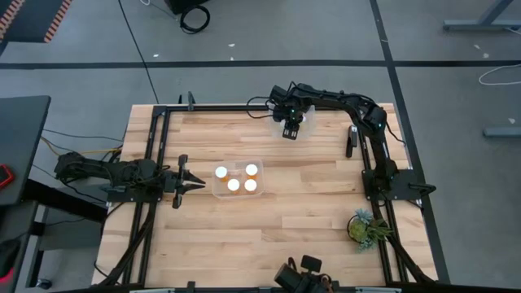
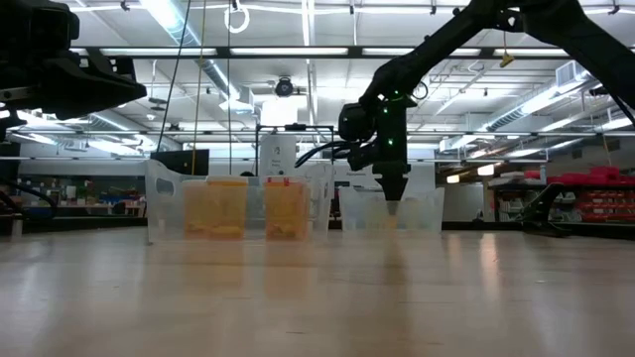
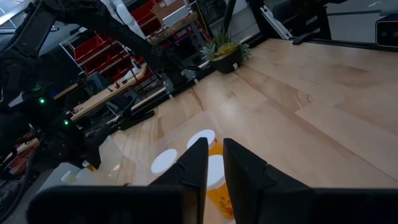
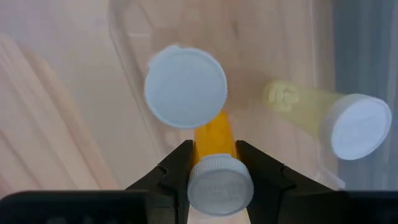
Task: Pick and place medicine bottles into bin by pill shape (circle, oval)
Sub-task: Put the small orange pill bottle into the top transparent bin, then return to Home Position
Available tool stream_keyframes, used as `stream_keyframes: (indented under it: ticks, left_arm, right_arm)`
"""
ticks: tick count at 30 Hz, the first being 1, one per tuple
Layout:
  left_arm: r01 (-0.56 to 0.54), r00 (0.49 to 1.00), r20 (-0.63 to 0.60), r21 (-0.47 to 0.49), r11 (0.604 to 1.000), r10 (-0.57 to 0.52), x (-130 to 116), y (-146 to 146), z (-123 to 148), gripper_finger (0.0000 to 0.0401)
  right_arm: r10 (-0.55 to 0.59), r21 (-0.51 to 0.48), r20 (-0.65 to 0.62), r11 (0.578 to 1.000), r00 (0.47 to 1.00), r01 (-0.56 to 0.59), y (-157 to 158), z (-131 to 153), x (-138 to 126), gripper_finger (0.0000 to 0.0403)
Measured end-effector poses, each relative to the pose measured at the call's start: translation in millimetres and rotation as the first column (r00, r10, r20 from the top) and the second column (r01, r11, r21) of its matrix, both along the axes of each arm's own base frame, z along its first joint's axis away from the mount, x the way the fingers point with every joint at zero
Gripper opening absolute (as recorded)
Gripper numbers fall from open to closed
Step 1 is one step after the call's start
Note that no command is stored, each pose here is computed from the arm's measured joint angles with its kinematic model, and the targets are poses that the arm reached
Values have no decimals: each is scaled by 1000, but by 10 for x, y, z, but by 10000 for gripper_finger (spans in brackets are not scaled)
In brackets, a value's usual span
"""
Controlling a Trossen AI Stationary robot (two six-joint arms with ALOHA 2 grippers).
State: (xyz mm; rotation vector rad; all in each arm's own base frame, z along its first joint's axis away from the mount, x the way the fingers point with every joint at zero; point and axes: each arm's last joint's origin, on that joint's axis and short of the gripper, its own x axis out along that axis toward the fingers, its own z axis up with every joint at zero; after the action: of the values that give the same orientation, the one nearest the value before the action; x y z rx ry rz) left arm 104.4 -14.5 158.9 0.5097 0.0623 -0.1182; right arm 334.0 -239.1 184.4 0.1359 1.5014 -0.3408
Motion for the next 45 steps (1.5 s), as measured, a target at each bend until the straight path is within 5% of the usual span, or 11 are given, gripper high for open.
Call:
stream_keyframes:
  ticks: [29, 45]
  left_arm:
    - [0, 1000, 0, 0, 1000, 0, 0, 0, 0, 52]
    - [0, 1000, 0, 0, 1000, 0, 0, 0, -1, 51]
  right_arm:
    - [-42, -2, -29, 999, 999, 42, 27, 5, -17, 164]
    - [-73, -21, -8, 997, 997, 72, 115, 273, -88, 164]
